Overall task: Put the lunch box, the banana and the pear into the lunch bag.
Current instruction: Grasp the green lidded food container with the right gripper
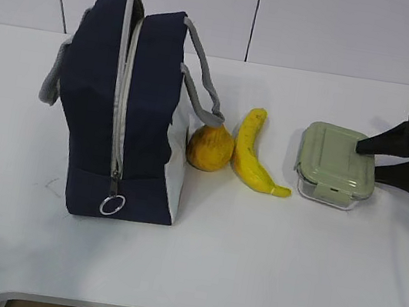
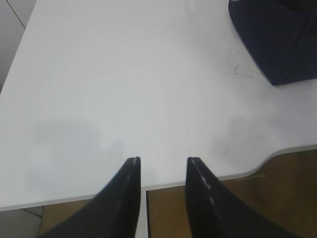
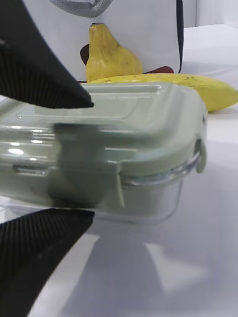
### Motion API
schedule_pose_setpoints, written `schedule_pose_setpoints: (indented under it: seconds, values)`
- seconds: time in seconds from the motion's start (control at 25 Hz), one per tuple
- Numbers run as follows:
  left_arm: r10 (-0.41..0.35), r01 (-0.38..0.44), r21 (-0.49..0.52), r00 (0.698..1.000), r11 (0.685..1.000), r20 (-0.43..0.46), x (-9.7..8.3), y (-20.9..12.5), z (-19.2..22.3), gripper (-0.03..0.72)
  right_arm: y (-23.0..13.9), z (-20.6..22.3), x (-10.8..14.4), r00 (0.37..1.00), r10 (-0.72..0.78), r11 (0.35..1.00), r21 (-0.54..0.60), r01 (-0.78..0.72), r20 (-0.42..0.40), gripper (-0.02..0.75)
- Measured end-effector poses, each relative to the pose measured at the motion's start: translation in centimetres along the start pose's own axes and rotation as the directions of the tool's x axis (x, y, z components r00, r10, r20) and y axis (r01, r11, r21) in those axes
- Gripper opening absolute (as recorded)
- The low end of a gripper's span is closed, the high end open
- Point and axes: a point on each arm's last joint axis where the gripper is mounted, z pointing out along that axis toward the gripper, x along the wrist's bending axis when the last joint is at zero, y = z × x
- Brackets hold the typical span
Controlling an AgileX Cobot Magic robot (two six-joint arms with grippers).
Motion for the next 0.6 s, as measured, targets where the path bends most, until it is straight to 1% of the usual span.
schedule_pose_setpoints:
  seconds: [0.36,0.6]
  values:
    - [0.0,0.0,0.0,1.0,1.0,0.0,0.0,0.0,0.0,0.239,-0.2,0.8,-0.1,1.0,0.0,1.0,0.016,0.0,-0.002,0.512]
    - [0.0,0.0,0.0,1.0,1.0,0.0,0.0,0.0,0.0,0.239,-0.3,1.5,0.3,1.0,-0.018,0.999,0.032,0.018,-0.004,0.501]
